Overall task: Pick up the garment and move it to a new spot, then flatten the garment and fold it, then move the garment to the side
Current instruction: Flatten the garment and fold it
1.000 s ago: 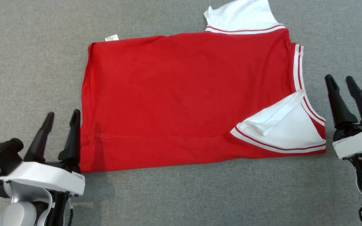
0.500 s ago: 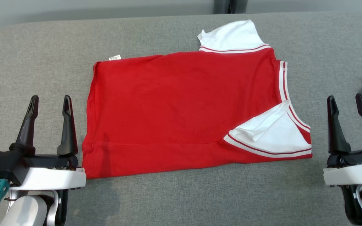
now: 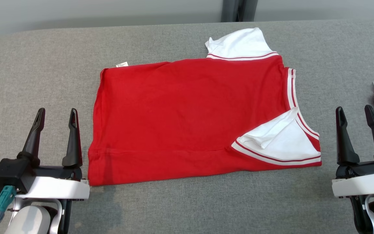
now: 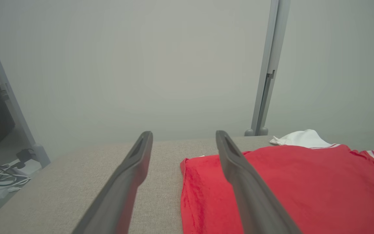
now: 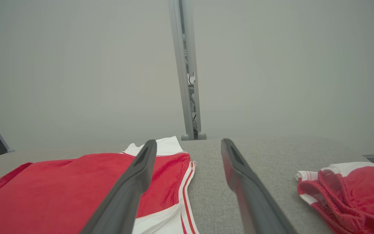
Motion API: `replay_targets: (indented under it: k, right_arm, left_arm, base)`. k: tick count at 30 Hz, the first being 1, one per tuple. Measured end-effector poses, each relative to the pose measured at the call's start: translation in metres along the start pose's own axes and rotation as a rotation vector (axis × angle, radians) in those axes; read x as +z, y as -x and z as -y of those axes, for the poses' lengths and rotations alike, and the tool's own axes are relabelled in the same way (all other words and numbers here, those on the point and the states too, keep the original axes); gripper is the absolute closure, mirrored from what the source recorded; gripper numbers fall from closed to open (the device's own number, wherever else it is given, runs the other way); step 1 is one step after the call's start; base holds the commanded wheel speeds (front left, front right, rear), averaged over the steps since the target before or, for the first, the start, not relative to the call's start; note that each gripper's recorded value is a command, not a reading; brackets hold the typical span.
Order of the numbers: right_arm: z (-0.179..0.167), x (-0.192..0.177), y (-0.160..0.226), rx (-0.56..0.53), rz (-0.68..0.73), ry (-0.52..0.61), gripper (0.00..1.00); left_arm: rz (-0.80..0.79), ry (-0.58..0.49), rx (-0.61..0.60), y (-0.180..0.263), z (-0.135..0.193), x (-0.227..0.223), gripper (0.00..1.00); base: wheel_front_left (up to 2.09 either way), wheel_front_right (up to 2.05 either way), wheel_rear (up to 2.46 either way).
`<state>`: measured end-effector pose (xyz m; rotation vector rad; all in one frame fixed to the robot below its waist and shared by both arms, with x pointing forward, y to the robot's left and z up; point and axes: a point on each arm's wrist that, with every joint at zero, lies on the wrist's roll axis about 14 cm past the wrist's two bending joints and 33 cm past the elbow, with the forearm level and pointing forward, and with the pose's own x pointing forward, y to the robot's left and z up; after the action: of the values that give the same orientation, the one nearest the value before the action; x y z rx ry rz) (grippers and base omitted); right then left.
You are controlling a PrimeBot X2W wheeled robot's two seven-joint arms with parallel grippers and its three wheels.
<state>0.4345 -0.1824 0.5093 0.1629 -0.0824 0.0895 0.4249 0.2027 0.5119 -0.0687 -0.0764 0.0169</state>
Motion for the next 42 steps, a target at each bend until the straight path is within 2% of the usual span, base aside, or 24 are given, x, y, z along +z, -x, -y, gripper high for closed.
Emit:
replay_targets:
  k: [5,16,22,28,29,30,31,32,42]
  right_arm:
    - [0.002,-0.015,0.003,-0.005,-0.061,-0.001,0.0]
    - [0.008,-0.107,0.035,-0.054,-0.361,-0.065,0.0]
    - [0.003,-0.13,0.035,-0.046,-0.425,-0.093,0.0]
    - [-0.005,-0.143,0.03,-0.028,-0.471,-0.126,0.0]
    - [-0.005,-0.143,0.029,-0.028,-0.471,-0.13,0.33]
    - [-0.005,-0.143,0.029,-0.028,-0.471,-0.13,0.67]
    - [-0.005,-0.144,0.029,-0.028,-0.475,-0.135,0.92]
    - [-0.006,-0.144,0.028,-0.03,-0.479,-0.147,1.0]
    - [-0.012,-0.135,0.036,-0.026,-0.475,-0.195,1.0]
  left_arm:
    - [-0.052,-0.009,-0.008,0.008,0.0,-0.015,0.0]
    - [-0.36,0.084,0.001,0.051,0.013,-0.104,0.0]
    - [-0.496,0.144,0.04,0.069,0.009,-0.139,0.0]
    - [-0.573,0.209,0.032,0.074,0.014,-0.153,0.0]
    - [-0.58,0.221,0.023,0.073,0.016,-0.154,0.35]
    - [-0.58,0.221,0.023,0.073,0.016,-0.154,0.64]
    - [-0.585,0.225,0.016,0.073,0.017,-0.154,0.92]
    - [-0.603,0.231,-0.002,0.073,0.02,-0.156,1.0]
    - [-0.648,0.209,-0.046,0.077,0.019,-0.148,1.0]
  base:
    - [0.0,0.0,0.0]
    - [0.0,0.0,0.0]
    - [0.0,0.0,0.0]
    - [0.0,0.0,0.0]
    - [0.0,0.0,0.0]
    - [0.0,0.0,0.0]
    - [0.0,0.0,0.0]
    - [0.0,0.0,0.0]
    - [0.0,0.0,0.0]
